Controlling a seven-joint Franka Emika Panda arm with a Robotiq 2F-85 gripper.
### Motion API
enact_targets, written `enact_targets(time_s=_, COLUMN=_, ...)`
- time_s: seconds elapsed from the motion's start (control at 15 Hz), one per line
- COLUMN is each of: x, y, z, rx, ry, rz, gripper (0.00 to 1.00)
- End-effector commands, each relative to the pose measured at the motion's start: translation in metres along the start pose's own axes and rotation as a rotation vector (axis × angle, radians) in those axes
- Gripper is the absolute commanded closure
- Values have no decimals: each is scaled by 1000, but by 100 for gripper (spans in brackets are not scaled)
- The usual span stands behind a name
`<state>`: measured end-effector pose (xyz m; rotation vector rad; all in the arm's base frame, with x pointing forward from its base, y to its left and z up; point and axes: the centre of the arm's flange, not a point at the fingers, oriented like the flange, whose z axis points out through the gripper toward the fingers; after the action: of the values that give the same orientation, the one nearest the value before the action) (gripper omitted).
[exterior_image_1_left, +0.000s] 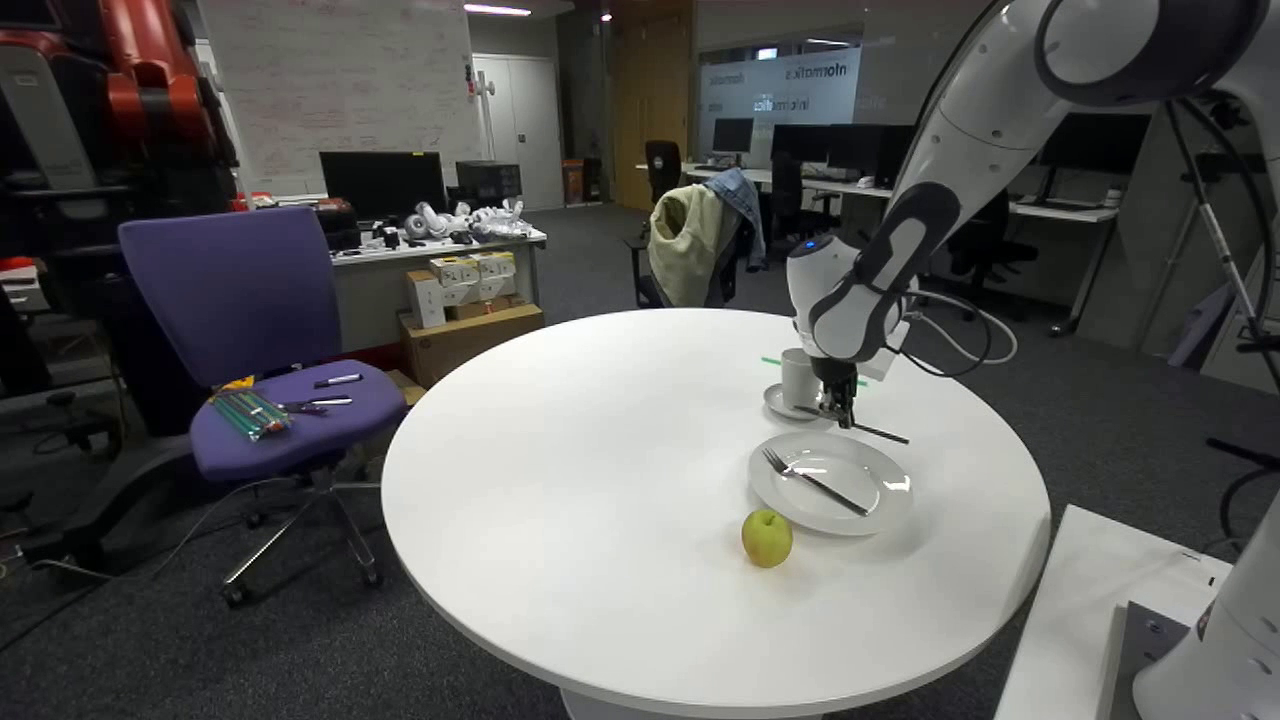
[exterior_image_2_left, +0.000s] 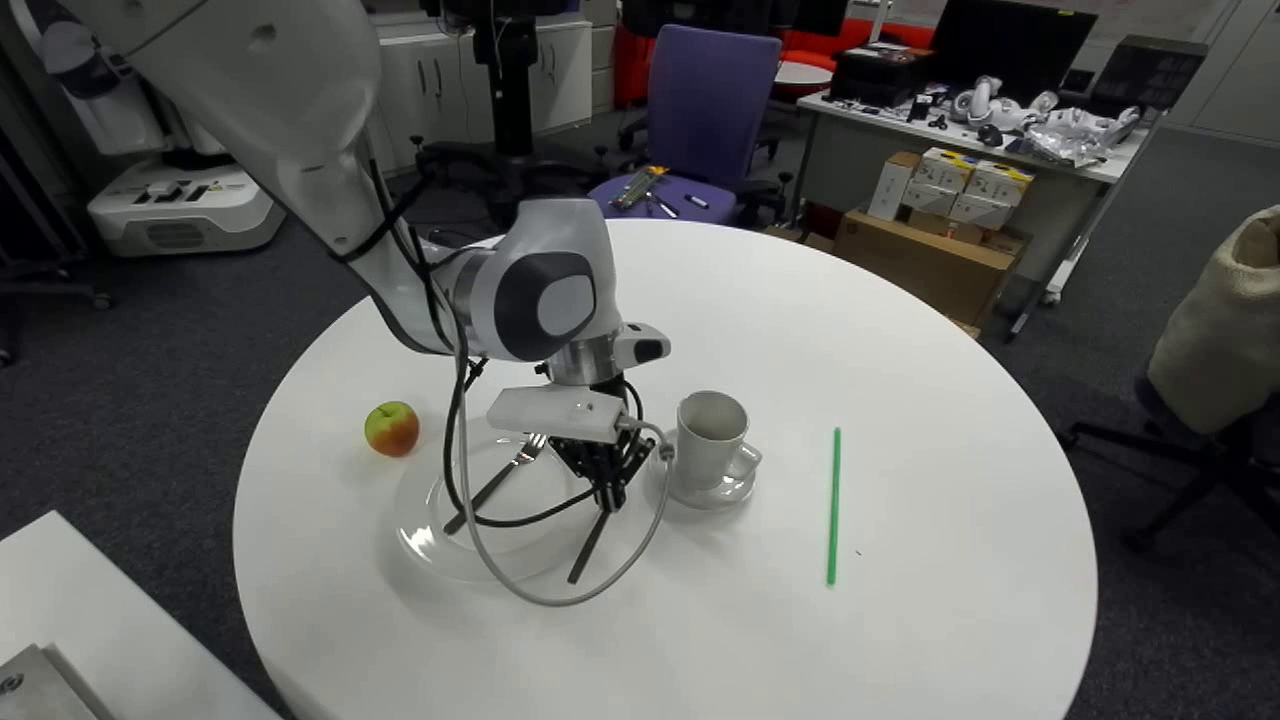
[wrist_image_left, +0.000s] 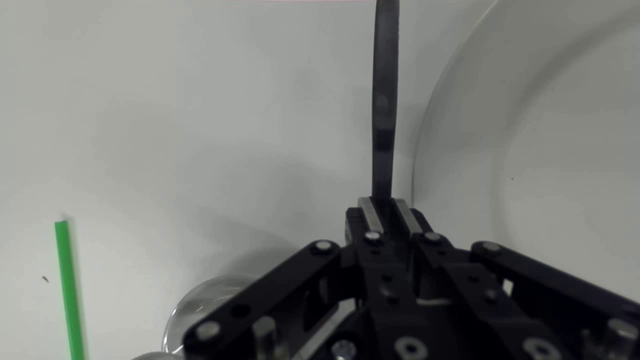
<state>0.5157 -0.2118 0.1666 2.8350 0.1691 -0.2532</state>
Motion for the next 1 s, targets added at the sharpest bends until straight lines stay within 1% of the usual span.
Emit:
enact_targets(time_s=0.0, x=-6, y=11, z=-2, rx=53, ry=31, rz=-22, gripper=97)
enact_targets(time_s=0.47, x=-11, y=21, z=3, rx=95, ry=34, rz=-19, gripper=97)
enact_targets(time_s=0.93, x=-9, y=21, z=6, rx=112, ry=39, rz=-18, gripper=97)
